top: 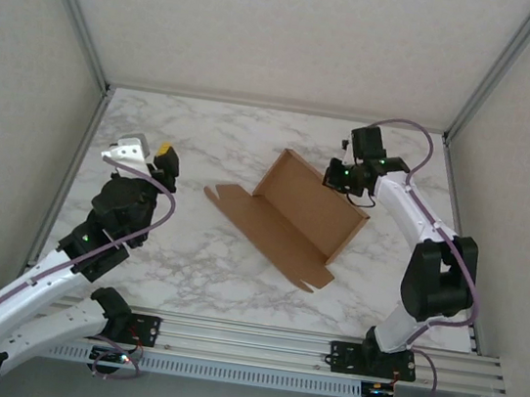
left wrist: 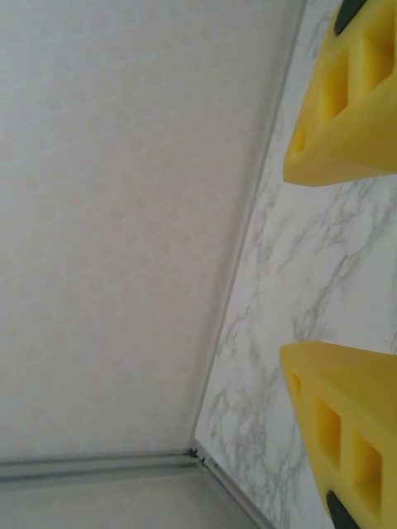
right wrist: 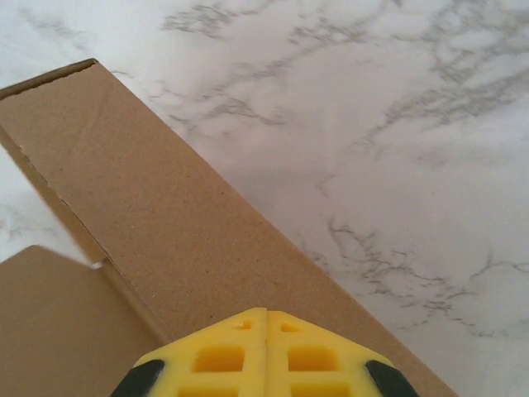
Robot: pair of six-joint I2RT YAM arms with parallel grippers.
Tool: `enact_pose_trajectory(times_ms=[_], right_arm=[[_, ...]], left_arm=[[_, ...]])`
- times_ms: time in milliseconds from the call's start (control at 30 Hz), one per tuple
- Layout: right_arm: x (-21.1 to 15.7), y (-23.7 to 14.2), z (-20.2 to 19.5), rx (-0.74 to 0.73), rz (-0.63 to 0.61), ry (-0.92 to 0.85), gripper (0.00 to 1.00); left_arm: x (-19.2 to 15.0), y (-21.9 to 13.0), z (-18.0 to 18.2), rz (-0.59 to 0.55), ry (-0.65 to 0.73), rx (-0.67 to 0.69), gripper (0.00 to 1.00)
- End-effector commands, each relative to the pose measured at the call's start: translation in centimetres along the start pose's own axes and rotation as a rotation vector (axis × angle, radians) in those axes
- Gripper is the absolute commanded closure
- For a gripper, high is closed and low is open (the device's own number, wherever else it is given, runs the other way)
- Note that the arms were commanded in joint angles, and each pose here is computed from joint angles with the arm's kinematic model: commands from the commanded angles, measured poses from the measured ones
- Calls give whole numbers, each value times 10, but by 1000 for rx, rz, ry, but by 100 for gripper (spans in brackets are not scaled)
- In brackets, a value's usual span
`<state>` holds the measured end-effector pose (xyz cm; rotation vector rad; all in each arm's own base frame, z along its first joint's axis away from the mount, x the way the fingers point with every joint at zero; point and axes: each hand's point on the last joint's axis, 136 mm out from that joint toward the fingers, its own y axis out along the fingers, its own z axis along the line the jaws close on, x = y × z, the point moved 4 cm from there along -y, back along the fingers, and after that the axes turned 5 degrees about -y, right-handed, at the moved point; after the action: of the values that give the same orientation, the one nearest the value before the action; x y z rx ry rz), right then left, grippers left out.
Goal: Fold the paper box
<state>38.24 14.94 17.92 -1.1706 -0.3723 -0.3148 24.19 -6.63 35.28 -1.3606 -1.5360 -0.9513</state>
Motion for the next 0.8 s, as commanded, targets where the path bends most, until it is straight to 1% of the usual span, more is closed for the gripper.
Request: enact_pose_trajectory(times_ms=[0,100,167,233,267,333,400,467,633,767], right_arm=[[-7,17,-16,-9,56,92,100],[-18,36,-32,-42,100,138,98],[-25,46,-31,-14,138,147,94],[-29,46,-30,-23,142,135,90],[-29,44,-31,-43,136,122,85],[-30,40,-37,-94,131,101,68],[-31,37,-46,-164,130,73,47],[-32,39,-49,-179,148,45,38],[-40,59,-41,-110,243,-17,32],[-44,70,-37,-73,258,-13,32]], left_arm=[[7,-3,7,-46,-18,46,46],[7,-3,6,-44,-19,36,46],[4,-2,5,-38,-8,34,44],[1,0,4,-28,2,37,42],[-1,2,3,-22,7,36,42],[-4,4,0,-8,9,26,41],[-9,6,-4,13,15,3,41],[-13,8,-8,30,18,-13,41],[-16,9,-8,42,19,-20,42],[-16,7,-6,37,17,-14,42]])
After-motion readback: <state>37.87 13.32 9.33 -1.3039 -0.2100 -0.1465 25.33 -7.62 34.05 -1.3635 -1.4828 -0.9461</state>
